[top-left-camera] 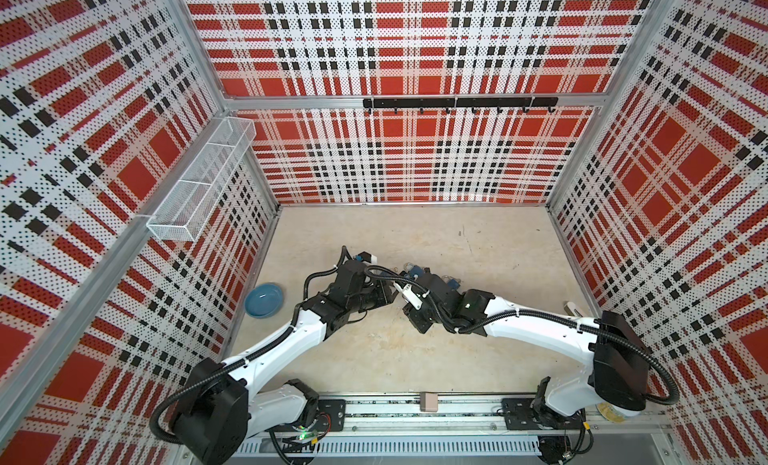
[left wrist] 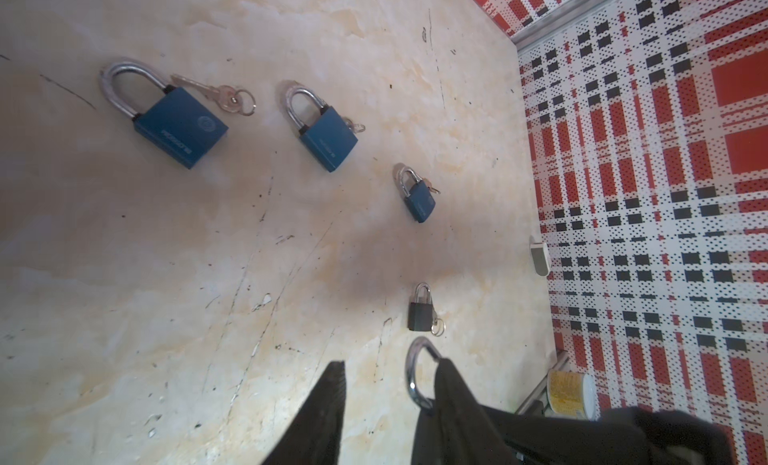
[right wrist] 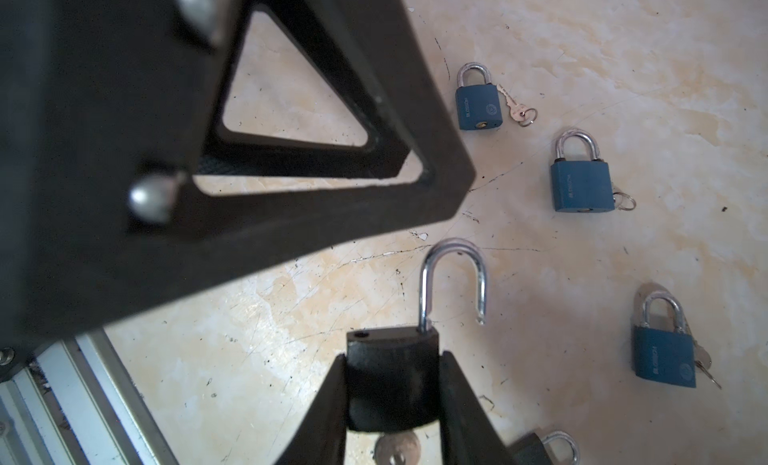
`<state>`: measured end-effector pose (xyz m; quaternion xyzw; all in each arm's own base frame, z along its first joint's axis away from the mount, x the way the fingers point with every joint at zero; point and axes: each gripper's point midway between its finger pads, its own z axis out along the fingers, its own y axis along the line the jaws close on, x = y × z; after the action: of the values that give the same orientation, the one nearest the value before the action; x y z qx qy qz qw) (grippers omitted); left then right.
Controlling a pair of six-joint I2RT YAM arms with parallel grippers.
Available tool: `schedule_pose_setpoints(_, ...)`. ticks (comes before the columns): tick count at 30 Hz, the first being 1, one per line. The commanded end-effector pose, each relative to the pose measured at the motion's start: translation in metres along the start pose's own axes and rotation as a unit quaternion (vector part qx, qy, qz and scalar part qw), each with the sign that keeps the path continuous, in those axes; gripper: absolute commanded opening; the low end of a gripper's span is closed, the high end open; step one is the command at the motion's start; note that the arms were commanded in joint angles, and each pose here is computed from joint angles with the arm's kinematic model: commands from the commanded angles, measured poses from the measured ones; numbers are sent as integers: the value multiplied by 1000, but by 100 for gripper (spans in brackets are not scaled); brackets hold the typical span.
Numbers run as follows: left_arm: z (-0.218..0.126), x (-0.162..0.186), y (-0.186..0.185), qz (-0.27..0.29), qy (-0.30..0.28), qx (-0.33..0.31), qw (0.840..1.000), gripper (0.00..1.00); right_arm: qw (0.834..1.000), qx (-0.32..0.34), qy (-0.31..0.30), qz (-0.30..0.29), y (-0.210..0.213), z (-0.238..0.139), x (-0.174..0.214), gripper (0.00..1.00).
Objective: Lock with the key
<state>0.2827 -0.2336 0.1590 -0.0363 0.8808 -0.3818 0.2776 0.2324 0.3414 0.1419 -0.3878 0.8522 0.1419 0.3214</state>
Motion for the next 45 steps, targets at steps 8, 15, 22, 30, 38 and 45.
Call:
schedule_pose_setpoints(8,11,0,-25,5,1,41,999,36,999,-9,-32,2,5,-8,-18,10)
schedule_pose_setpoints(15,17,3,-28,5,8,47,999,33,999,-11,-36,3,6,-9,-22,10)
schedule_pose_setpoints(22,19,5,-28,6,10,48,999,31,999,-16,-42,4,8,-12,-27,10)
schedule_pose_setpoints(30,22,5,-28,5,10,50,999,28,999,-16,-46,4,8,-12,-29,10)
schedule_pose_setpoints(38,26,8,-29,2,14,54,998,27,999,-17,-49,2,9,-14,-31,10)
schedule_pose_setpoints(45,28,7,-31,1,13,59,998,24,999,-19,-51,2,10,-16,-33,9)
